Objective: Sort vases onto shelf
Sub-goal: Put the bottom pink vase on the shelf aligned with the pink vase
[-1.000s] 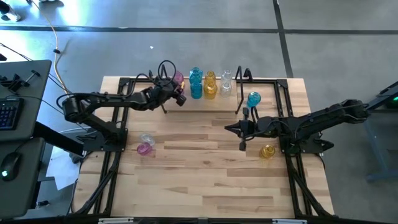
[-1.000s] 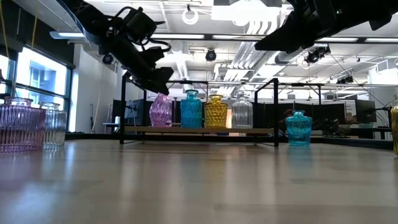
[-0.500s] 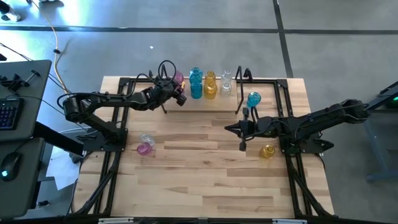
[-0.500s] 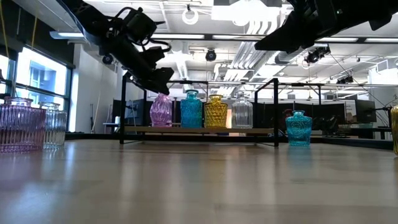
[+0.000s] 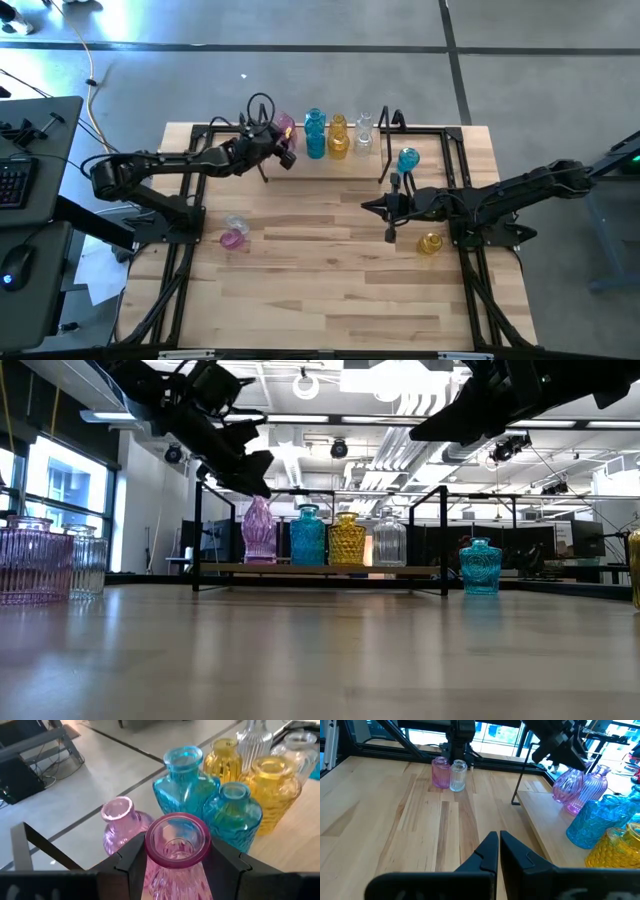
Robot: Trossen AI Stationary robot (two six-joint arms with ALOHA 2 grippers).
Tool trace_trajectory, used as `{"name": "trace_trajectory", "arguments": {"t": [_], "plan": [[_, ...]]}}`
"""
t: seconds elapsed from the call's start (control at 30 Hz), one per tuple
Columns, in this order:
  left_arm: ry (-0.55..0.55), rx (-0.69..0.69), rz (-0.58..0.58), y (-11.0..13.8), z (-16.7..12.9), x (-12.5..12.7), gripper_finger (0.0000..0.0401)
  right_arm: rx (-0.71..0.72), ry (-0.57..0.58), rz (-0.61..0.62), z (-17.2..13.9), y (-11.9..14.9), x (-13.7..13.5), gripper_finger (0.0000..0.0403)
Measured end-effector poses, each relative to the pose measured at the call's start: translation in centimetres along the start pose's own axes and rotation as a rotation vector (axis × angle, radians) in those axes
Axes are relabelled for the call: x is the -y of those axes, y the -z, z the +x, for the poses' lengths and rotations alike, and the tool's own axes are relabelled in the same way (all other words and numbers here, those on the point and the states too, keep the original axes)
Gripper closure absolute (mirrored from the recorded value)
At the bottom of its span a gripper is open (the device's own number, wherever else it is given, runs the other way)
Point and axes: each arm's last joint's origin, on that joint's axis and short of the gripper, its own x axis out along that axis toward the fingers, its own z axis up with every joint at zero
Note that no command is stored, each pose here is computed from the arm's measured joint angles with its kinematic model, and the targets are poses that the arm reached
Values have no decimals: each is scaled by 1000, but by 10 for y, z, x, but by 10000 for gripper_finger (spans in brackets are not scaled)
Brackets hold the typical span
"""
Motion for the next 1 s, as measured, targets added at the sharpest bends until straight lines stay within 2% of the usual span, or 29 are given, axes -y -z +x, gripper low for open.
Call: {"name": "trace_trajectory", "arguments": {"t": [0.13,0.33,0.43,0.63,1.0], "plan": [[42,15,8,-3,-3,1,253,0,0,0,0,0,0,403],[202,35,154,-3,-8,13,253,0,1,0,0,0,0,403],[271,47,177,-4,-10,17,253,-1,4,0,0,0,0,403],[261,16,153,-1,-6,13,253,-1,4,0,0,0,0,403],[261,-38,151,14,14,25,253,-1,3,0,0,0,0,403]]}}
